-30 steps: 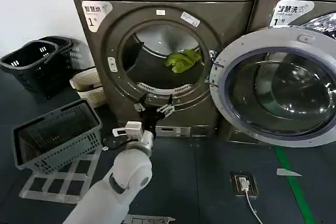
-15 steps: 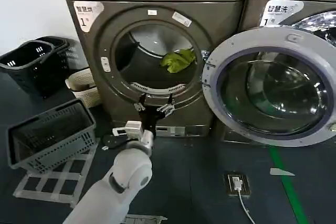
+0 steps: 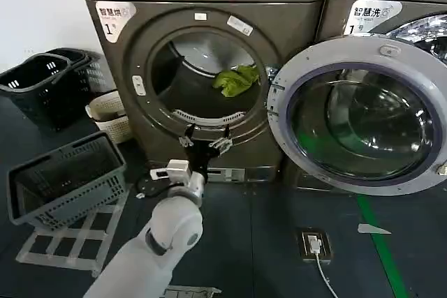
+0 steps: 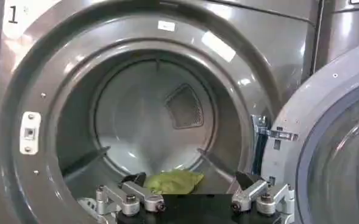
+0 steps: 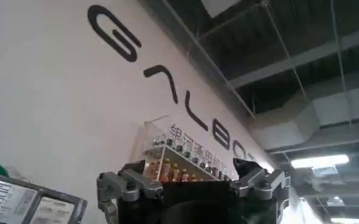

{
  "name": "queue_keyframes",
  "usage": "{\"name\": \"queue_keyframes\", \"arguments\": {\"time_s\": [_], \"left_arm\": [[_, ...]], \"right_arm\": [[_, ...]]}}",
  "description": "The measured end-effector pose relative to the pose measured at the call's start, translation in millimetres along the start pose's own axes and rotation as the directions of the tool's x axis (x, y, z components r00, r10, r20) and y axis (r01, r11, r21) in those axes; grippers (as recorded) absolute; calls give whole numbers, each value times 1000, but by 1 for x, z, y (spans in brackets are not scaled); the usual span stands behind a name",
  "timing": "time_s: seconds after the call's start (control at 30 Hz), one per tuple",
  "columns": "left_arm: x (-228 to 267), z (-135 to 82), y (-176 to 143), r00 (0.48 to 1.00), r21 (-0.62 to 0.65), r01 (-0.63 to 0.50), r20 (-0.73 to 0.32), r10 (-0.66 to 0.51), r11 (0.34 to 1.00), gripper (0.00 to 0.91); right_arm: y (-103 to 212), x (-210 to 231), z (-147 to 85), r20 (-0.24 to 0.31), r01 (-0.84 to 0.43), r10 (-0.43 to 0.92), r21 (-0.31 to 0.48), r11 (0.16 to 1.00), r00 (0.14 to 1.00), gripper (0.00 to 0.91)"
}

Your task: Grasp the clothes from the dryer.

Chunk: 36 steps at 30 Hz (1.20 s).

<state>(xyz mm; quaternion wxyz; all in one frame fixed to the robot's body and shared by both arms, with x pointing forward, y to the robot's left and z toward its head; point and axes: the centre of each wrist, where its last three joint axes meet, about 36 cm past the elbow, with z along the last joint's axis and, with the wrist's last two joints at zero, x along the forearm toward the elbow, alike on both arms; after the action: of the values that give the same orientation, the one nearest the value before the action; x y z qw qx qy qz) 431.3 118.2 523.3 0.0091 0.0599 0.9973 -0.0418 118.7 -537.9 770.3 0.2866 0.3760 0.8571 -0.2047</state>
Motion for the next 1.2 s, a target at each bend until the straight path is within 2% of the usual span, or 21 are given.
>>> {"name": "queue_keyframes", "arguments": {"time_s": [0.53,1.2], "left_arm": [[-3,-3,1,1000,-2,4,9,-4,1000,907],[-13,-8,7,999,1,27,24,-27,1000,907]], "right_arm": [[-4,-1,-2,6,-5,5,-8,1000,1000,907],[-2,10,1,-32,-25,25,-12,1000,999,907]]}}
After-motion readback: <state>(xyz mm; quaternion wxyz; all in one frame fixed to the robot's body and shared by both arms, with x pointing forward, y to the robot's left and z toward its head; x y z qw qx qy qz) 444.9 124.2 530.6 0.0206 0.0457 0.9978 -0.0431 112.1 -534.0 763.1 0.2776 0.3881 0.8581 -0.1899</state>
